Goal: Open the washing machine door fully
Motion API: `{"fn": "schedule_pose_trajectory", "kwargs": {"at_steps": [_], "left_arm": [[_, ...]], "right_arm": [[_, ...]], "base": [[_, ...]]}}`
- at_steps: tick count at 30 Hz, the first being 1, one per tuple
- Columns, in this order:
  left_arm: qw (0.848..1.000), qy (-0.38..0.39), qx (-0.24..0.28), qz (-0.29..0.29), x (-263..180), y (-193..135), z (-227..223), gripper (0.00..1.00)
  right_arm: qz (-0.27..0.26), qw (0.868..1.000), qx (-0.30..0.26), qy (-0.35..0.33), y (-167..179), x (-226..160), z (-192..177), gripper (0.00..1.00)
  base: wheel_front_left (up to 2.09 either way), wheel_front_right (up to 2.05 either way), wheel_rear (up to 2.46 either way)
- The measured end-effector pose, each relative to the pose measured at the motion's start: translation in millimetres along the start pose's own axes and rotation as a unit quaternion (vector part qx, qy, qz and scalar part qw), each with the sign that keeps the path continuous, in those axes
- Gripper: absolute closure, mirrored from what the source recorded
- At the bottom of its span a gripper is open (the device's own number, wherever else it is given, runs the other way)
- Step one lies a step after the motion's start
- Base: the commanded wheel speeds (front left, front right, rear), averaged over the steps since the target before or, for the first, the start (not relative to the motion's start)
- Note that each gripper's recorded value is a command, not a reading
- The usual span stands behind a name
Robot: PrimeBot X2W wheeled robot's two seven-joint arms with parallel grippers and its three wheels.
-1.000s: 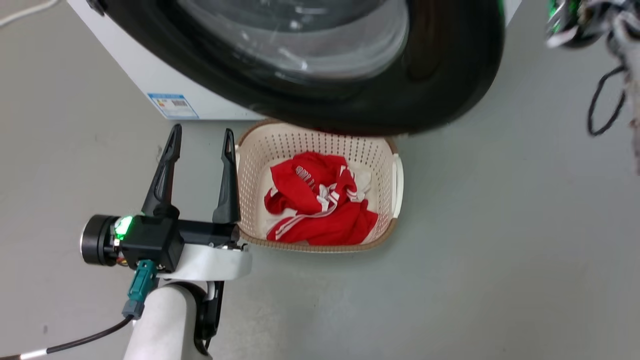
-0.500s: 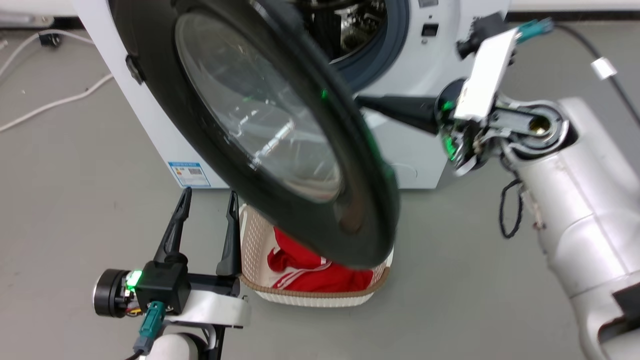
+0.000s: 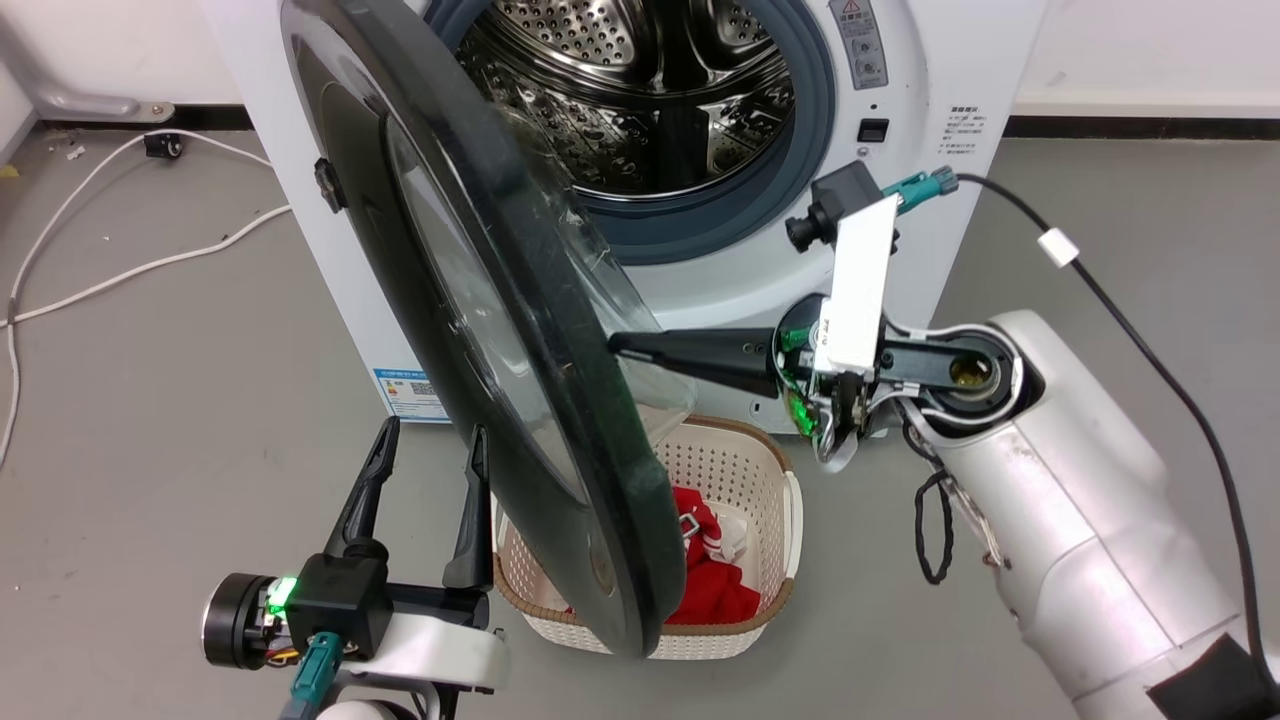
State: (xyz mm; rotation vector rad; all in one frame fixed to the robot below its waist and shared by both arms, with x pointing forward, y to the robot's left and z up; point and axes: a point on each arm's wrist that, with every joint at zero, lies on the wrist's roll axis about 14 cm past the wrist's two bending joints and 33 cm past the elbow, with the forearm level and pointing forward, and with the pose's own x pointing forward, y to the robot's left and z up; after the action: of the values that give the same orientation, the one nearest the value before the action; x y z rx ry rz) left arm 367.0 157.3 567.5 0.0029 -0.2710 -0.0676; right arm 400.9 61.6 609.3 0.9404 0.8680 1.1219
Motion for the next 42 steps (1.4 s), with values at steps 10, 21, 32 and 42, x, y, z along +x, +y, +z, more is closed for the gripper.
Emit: {"fn": "schedule_pose_trajectory", "kwargs": {"at_steps": [10,21,32,42], "left_arm": [[1.0,-0.001,-0.003,0.003,-2.4,-0.6,1.4,0.0],[1.0,-0.005,-0.005,-0.002,0.1,-4.1,2.9,0.0],[1.0,-0.004,-0.002,0.005,-2.4,0.9,2.9,0.0],[1.0,-0.005,-0.002,0.005,-2.9,0.4,3.4,0.0]], "right_arm": [[0.04,0.987,0.02,-0.155,7.4,-25.7,28.3,1.0],[0.014,0.897,0.05,-0.44,-34.6,-136.8,59.3,0.0],[-0.136,0.794,-0.012,-0.593,-91.6,-222.4,9.1,0.0],[-0.328,0.674,-0.296,-0.592,-78.0,-288.1,2.4,0.0]], "base": [[0.0,0.0,0.0],[0.0,0.0,0.0],[0.0,0.0,0.0],[0.0,0.0,0.0]]}}
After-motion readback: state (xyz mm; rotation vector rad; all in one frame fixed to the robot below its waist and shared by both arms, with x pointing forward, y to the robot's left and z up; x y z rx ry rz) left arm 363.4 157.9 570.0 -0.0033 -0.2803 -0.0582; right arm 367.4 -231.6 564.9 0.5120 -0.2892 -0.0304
